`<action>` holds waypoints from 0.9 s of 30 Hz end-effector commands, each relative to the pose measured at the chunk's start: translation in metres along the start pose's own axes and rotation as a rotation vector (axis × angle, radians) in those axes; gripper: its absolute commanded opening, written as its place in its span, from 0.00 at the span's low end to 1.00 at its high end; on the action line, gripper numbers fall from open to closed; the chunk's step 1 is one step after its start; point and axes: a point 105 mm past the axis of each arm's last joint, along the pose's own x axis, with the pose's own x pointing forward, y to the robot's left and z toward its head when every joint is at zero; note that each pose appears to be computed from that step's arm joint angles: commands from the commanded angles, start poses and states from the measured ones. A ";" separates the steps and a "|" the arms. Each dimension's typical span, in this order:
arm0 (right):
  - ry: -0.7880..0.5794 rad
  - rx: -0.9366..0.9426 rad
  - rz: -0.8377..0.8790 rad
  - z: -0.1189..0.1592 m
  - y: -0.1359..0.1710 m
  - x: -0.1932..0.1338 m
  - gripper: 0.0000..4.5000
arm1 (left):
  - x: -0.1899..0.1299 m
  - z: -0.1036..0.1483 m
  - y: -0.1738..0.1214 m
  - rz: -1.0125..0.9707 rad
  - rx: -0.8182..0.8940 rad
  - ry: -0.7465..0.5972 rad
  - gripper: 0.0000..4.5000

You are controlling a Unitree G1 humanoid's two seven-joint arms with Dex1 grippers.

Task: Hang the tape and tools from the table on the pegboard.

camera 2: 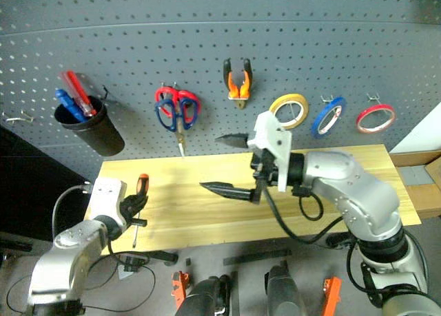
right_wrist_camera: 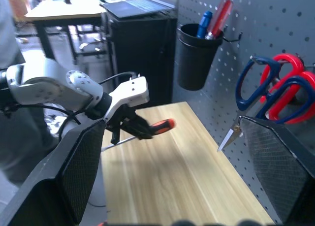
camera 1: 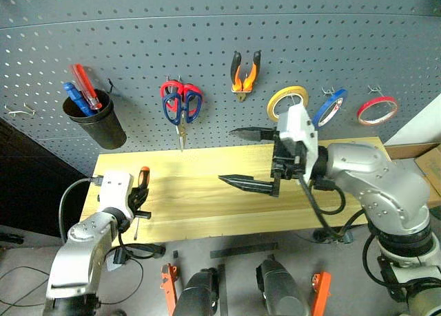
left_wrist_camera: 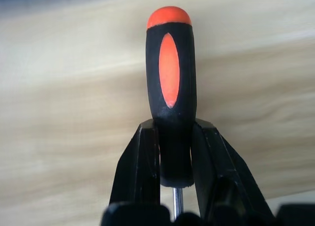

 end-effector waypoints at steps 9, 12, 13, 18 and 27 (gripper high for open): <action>-0.042 -0.120 -0.030 0.024 -0.031 -0.015 1.00 | -0.047 0.174 0.020 0.208 0.201 -0.694 0.12; -0.050 -0.130 -0.026 0.027 -0.035 -0.016 1.00 | -0.060 0.215 0.032 0.261 0.192 -0.821 0.12; -0.051 -0.133 -0.025 0.027 -0.036 -0.016 1.00 | -0.063 0.225 0.034 0.274 0.182 -0.854 0.12; -0.062 -0.144 -0.020 0.028 -0.039 -0.014 1.00 | -0.078 0.266 0.044 0.302 0.088 -0.985 0.12; -0.080 -0.155 -0.017 0.030 -0.043 -0.009 1.00 | -0.070 0.248 0.093 0.434 0.052 -0.917 0.12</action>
